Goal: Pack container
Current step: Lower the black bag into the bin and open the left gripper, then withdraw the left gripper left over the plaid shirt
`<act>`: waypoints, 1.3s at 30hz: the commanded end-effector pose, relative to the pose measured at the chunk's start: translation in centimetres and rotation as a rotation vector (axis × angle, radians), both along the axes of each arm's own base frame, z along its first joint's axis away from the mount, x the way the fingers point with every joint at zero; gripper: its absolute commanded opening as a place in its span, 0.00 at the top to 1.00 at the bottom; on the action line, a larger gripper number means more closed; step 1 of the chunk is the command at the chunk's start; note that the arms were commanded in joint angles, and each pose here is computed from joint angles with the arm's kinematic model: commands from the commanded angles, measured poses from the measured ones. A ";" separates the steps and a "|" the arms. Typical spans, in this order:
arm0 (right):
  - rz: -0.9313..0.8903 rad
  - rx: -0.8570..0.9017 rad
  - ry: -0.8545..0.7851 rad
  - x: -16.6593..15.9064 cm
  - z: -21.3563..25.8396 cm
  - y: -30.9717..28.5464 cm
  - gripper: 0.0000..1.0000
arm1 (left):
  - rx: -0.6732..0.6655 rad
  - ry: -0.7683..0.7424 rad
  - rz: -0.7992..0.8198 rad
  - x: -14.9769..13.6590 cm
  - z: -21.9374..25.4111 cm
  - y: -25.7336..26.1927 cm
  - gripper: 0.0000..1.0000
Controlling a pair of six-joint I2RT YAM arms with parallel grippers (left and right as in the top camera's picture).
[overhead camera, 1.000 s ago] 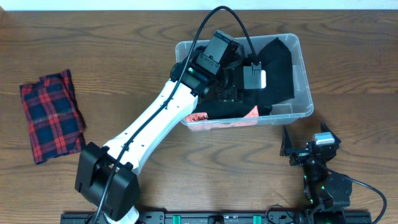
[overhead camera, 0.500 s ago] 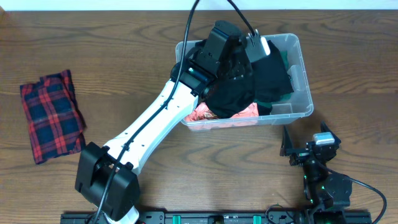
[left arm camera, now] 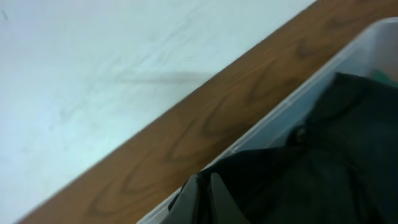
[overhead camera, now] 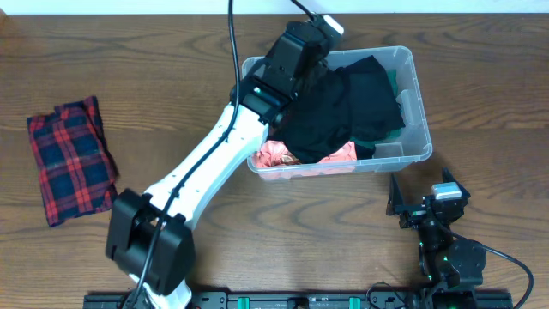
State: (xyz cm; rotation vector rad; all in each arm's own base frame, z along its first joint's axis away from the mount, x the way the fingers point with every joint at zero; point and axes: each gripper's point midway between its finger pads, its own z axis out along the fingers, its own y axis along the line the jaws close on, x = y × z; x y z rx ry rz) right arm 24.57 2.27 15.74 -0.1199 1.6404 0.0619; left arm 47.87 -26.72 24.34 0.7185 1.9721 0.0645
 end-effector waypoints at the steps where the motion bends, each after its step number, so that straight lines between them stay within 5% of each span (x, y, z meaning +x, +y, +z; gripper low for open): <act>1: -0.011 -0.013 0.001 0.0 -0.1 -0.3 0.01 | -0.053 0.071 0.114 2.0 -3.5 1.3 0.94; 11: -0.011 -0.013 0.001 0.0 -0.1 -0.3 0.01 | 0.094 0.285 0.133 2.4 -16.6 1.6 0.94; 15: -0.011 -0.013 0.001 0.0 -0.1 -0.3 0.01 | 0.129 0.334 0.135 1.7 -18.4 2.0 0.94; 20: -0.011 -0.013 0.001 0.0 -0.1 -0.3 0.01 | 0.084 0.269 0.133 2.0 -14.4 1.8 0.93; 27: -0.011 -0.013 0.001 0.0 -0.1 -0.3 0.01 | -0.022 0.083 0.155 1.4 -3.0 2.9 0.92; 34: -0.011 -0.013 0.001 0.0 -0.1 -0.3 0.01 | 0.056 -0.137 0.490 -0.6 7.0 12.2 0.92; 39: -0.011 -0.013 0.001 0.0 -0.1 -0.3 0.01 | 0.218 -0.152 0.757 -2.8 8.7 20.8 0.92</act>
